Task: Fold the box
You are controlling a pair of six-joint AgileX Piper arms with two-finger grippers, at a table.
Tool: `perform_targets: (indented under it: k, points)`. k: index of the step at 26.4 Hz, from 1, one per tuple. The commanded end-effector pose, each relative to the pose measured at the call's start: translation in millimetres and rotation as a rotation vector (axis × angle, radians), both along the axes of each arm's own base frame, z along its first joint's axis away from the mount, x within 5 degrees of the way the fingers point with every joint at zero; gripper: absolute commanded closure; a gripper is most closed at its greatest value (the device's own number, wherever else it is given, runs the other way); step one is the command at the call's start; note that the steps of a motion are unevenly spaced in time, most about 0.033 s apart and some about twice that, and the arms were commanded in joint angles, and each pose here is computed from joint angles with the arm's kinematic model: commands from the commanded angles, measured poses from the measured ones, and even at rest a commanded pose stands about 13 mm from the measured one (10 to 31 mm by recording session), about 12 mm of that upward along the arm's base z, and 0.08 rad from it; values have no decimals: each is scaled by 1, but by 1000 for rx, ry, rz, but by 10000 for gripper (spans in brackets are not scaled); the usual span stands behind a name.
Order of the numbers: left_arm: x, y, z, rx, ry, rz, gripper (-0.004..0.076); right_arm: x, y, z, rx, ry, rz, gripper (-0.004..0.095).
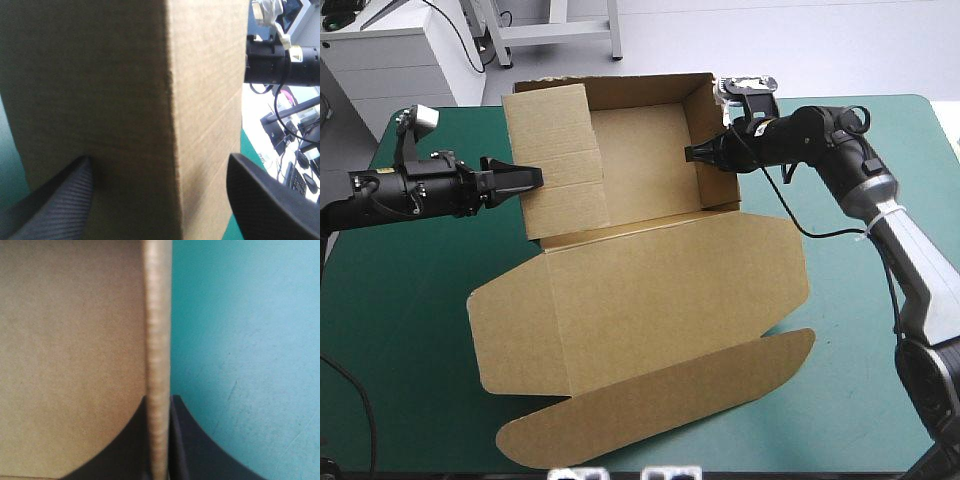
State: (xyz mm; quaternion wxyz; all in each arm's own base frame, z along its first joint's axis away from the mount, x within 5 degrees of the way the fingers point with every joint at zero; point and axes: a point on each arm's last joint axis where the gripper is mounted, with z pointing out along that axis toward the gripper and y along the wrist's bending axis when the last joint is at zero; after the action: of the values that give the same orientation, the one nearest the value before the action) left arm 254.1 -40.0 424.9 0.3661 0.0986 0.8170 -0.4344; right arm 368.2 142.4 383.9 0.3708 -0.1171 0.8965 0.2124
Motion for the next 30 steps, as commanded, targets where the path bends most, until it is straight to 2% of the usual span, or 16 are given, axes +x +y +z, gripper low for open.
perform_targets:
  k: [1,7,14,19,23,25,28,29,30]
  points:
    - [-7,-14,18,-25,-47,25,210,-14,6,35,77,-124,-6,919]
    - [0,-29,5,130,0,145,240,-20,19,33,21,-133,11,920]
    - [10,-29,-3,214,24,289,240,-25,29,33,28,-124,29,920]
    - [20,-28,-14,279,47,294,267,-28,35,33,33,-123,42,920]
    - [26,-28,-20,288,62,296,375,-30,38,33,39,-114,46,920]
    - [29,-24,-23,356,36,316,502,-31,40,32,42,-102,51,920]
    - [30,-18,-26,450,22,324,601,-33,40,31,37,-85,56,920]
    - [29,-17,-28,464,30,318,697,-33,40,30,30,-82,57,920]
    - [29,-17,-28,465,32,317,732,-33,40,30,26,-80,56,920]
